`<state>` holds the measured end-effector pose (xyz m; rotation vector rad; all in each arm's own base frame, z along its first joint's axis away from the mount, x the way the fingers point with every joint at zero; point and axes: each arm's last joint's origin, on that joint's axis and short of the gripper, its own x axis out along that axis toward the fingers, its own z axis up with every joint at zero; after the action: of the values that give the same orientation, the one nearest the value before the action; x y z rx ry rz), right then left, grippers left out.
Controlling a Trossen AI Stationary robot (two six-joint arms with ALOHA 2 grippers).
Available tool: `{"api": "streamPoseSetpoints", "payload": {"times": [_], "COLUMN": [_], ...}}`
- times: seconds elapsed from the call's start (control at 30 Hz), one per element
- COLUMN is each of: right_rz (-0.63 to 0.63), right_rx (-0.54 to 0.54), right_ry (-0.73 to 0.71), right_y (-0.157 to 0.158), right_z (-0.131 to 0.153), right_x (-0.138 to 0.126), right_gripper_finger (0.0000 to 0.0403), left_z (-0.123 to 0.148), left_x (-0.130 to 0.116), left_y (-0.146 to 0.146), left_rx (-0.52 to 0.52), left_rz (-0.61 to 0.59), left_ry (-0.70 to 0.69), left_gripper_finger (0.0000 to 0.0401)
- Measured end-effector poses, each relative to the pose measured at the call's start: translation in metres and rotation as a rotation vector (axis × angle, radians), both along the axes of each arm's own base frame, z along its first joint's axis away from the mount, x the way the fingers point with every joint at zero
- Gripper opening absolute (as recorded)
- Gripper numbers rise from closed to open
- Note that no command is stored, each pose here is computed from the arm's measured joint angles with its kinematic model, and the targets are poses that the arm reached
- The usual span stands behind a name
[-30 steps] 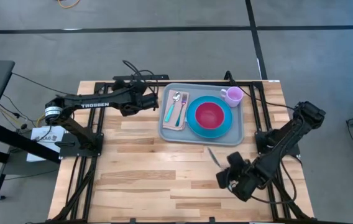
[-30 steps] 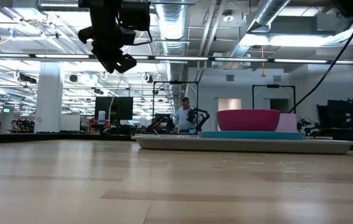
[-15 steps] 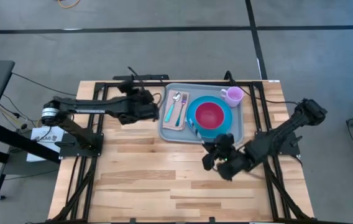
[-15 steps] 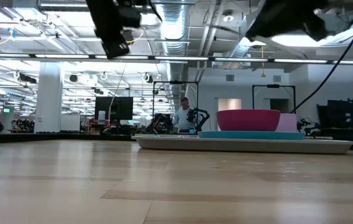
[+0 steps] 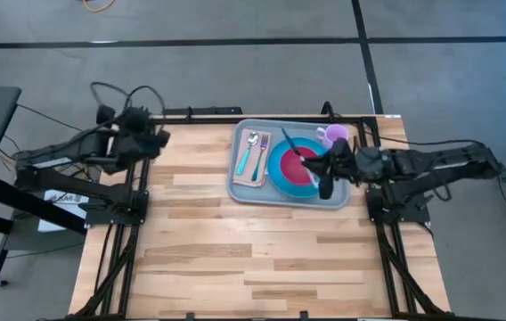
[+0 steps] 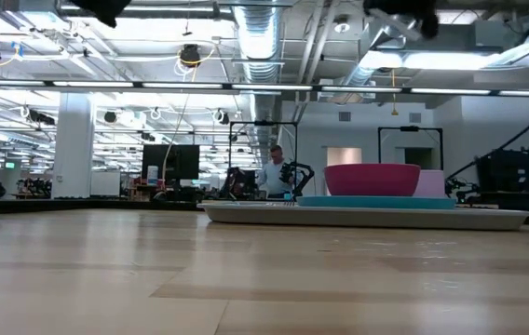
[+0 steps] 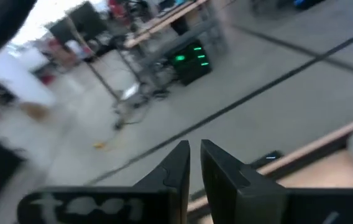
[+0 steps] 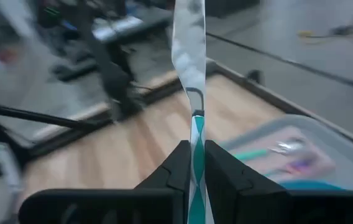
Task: Set up tray
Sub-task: Put the white patterned knife on the brown napkin to the left of the blue fork
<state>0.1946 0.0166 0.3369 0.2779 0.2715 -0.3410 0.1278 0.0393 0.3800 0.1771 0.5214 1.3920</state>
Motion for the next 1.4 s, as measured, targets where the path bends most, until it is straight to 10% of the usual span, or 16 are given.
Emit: {"api": "streamPoseSetpoints", "payload": {"times": [0.27, 0.47, 0.7, 1.4], "right_rz": [0.295, 0.480, 0.572, 0.780], "right_rx": [0.068, 0.065, 0.155, 0.334], "right_ry": [-0.342, -0.514, -0.556, -0.640], "right_y": [-0.040, -0.044, -0.048, -0.056], "right_z": [-0.052, -0.083, -0.114, -0.107], "right_x": [0.013, 0.033, 0.062, 0.121], "right_gripper_finger": [0.0022, 0.0028, 0.0025, 0.0028], "left_z": [-0.055, -0.087, -0.096, -0.117], "left_x": [0.018, 0.045, 0.060, 0.117], "left_y": [-0.016, -0.026, -0.026, -0.027], "left_rx": [-0.116, 0.091, 0.280, 0.295], "left_rz": [-0.545, -1.077, -1.102, -1.206], "left_ry": [-0.206, -0.364, -0.370, -0.226], "left_gripper_finger": [0.0030, 0.0030, 0.0030, 0.0030]}}
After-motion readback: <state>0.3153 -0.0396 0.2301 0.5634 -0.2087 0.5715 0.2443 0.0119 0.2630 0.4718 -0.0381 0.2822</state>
